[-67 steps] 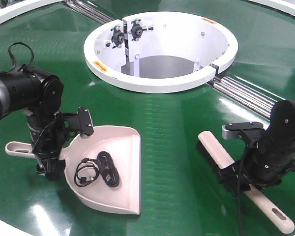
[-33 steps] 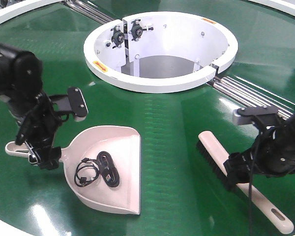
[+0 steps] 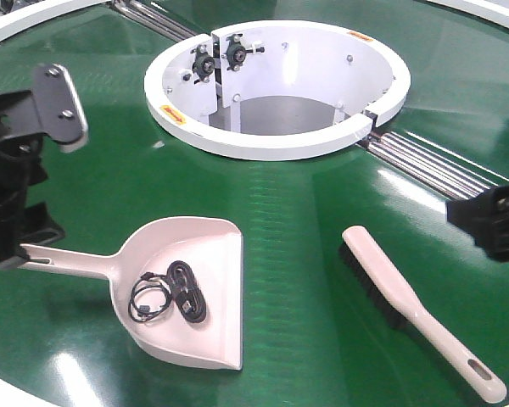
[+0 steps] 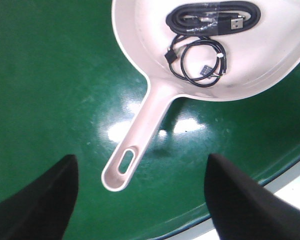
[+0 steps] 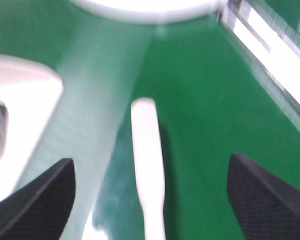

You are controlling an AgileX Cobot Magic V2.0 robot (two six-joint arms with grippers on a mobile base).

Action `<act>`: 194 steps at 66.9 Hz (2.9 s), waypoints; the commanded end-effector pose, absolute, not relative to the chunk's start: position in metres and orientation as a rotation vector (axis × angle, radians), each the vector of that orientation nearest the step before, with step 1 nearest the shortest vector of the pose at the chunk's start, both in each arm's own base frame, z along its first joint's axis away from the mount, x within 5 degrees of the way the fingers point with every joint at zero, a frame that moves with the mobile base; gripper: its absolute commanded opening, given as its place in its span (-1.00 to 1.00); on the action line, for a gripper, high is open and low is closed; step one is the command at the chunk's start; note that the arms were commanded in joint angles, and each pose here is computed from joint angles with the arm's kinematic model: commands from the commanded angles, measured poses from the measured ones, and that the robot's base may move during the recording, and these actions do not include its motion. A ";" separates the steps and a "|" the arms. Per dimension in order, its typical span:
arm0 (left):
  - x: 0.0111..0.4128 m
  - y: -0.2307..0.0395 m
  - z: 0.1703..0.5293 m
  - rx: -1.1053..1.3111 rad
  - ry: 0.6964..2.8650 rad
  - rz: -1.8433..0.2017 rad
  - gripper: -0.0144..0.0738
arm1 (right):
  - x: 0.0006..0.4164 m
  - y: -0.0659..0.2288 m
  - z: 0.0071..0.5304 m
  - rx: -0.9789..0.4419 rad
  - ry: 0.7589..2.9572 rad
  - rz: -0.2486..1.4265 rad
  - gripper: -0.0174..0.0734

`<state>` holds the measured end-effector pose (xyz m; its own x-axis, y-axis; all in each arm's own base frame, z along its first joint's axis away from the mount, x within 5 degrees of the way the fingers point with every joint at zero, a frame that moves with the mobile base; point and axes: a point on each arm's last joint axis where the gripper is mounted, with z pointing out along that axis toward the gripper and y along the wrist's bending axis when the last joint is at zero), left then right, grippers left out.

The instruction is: Clean and inspect green conveyor with broom and dustpan

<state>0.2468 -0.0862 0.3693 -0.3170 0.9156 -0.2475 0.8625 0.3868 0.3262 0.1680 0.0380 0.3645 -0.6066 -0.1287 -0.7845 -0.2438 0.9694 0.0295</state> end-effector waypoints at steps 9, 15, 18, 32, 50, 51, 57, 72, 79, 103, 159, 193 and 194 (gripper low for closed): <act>0.223 -0.081 0.403 1.318 2.217 0.161 0.31 | 0.147 0.033 0.402 -0.214 1.946 0.191 0.69; 0.213 -0.078 0.416 1.172 2.186 0.136 0.26 | 0.133 0.030 0.409 -0.232 1.891 0.173 0.69; 0.206 -0.075 0.425 1.116 2.146 0.133 0.23 | 0.125 0.029 0.412 -0.247 1.861 0.161 0.69; 0.157 -0.057 0.459 0.805 1.965 0.053 0.14 | 0.092 0.022 0.405 -0.222 1.674 0.155 0.69; 0.085 -0.031 0.404 0.627 1.703 0.008 0.13 | 0.052 0.014 0.364 -0.212 1.548 0.141 0.69; 0.083 -0.030 0.396 0.619 1.704 0.001 0.13 | 0.049 0.013 0.360 -0.214 1.543 0.138 0.69; 0.067 -0.024 0.363 0.530 1.650 -0.052 0.13 | 0.037 0.011 0.340 -0.218 1.510 0.132 0.69; 0.057 -0.020 0.295 0.463 1.613 -0.105 0.13 | 0.031 0.009 0.291 -0.219 1.489 0.116 0.69; 0.061 -0.022 0.274 0.418 1.661 -0.154 0.13 | 0.038 0.011 0.272 -0.210 1.549 0.137 0.69; 0.063 -0.023 0.261 0.403 1.698 -0.171 -0.05 | 0.042 0.012 0.259 -0.202 1.592 0.160 0.29; 0.063 -0.023 0.262 0.401 1.688 -0.172 -0.69 | 0.041 0.017 0.260 -0.120 1.596 0.320 -0.64; 0.060 -0.004 0.224 0.116 1.574 0.004 -0.69 | 0.041 0.017 0.260 -0.120 1.596 0.320 -0.64; 0.060 -0.004 0.220 0.104 1.573 0.004 -0.69 | 0.041 0.017 0.260 -0.120 1.596 0.320 -0.64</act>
<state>0.0594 -0.0065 0.2145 -0.1275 0.1257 -0.9838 0.1239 0.9862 0.1100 0.0403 0.0185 0.2454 -0.1425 0.0921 -0.9855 -0.2850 0.9497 0.1300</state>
